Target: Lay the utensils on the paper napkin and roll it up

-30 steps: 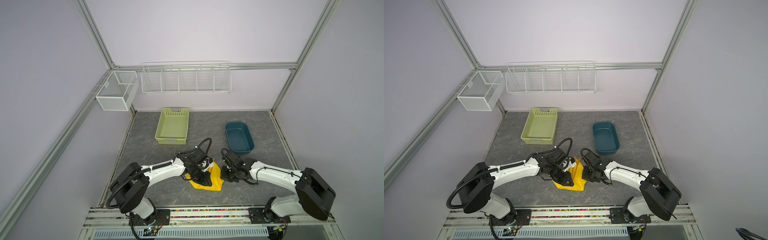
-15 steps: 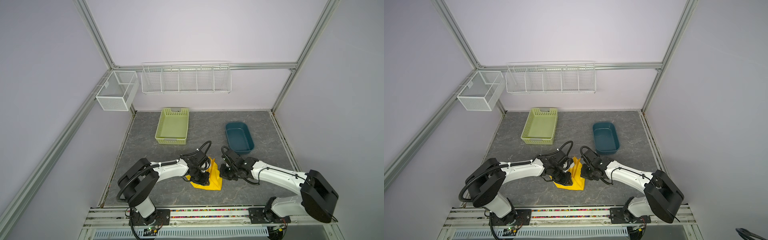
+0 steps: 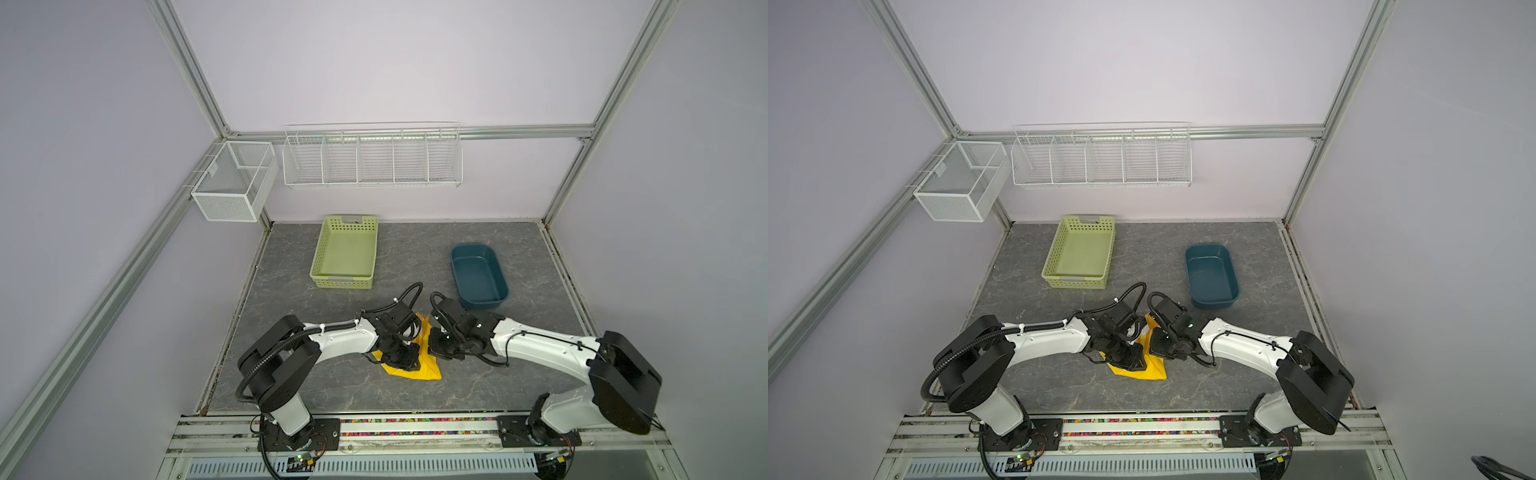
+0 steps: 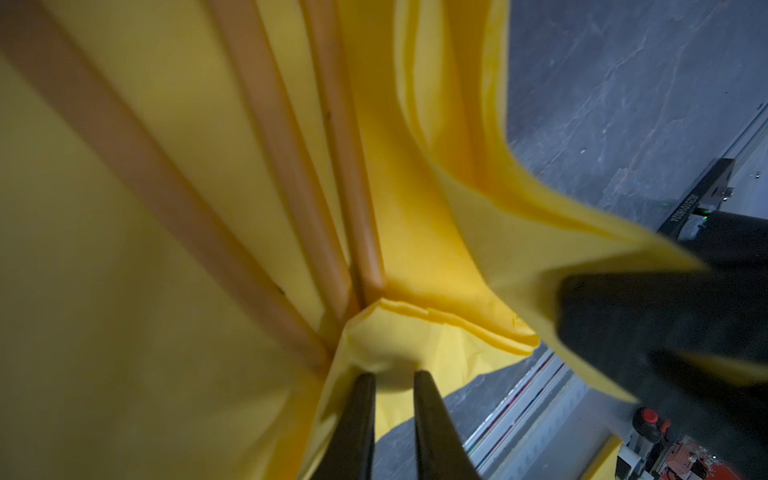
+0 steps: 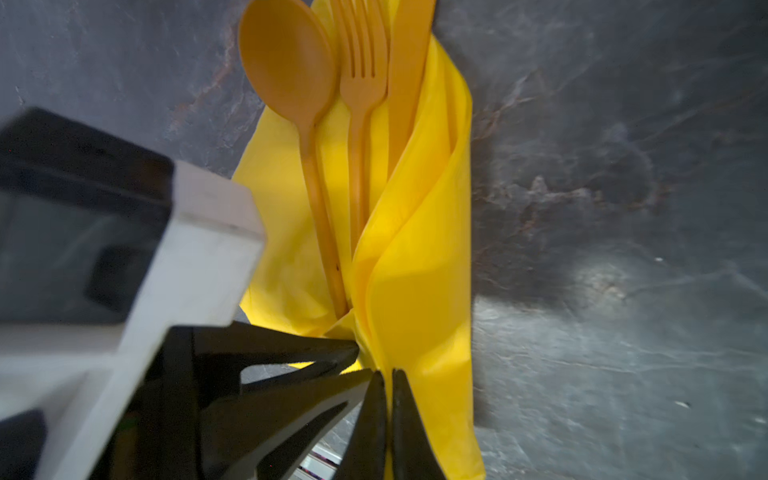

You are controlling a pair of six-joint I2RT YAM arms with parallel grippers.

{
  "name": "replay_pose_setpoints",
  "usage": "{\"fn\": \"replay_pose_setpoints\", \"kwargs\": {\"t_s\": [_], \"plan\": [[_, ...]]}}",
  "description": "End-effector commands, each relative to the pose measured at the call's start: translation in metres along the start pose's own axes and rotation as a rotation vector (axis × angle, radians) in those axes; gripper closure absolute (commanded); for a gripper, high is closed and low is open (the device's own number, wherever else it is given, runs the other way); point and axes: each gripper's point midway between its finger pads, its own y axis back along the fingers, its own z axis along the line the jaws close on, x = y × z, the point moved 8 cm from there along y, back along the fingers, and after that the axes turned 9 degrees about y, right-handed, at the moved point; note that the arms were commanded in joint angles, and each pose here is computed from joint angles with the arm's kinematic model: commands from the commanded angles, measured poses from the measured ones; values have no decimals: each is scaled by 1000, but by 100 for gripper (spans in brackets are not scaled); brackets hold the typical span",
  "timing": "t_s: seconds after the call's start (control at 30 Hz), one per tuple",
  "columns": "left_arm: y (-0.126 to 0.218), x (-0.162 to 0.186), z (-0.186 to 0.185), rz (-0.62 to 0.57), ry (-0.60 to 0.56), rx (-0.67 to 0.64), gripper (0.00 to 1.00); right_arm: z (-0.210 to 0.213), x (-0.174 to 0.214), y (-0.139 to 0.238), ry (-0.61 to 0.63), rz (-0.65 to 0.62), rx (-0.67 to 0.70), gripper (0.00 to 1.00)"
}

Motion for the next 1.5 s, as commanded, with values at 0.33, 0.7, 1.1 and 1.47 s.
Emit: {"fn": "replay_pose_setpoints", "kwargs": {"t_s": [0.33, 0.7, 1.1, 1.47], "plan": [[-2, 4, 10, -30, 38, -30, 80, 18, -1, -21, -24, 25, -50, 93], [-12, 6, 16, -1, 52, -32, 82, 34, -8, 18, -55, -75, -175, 93], [28, 6, 11, -115, 57, -34, 78, 30, -8, -8, -102, -72, -203, 93], [34, 29, 46, -64, 155, -113, 78, 38, -14, -20, -83, -56, -216, 93]]}}
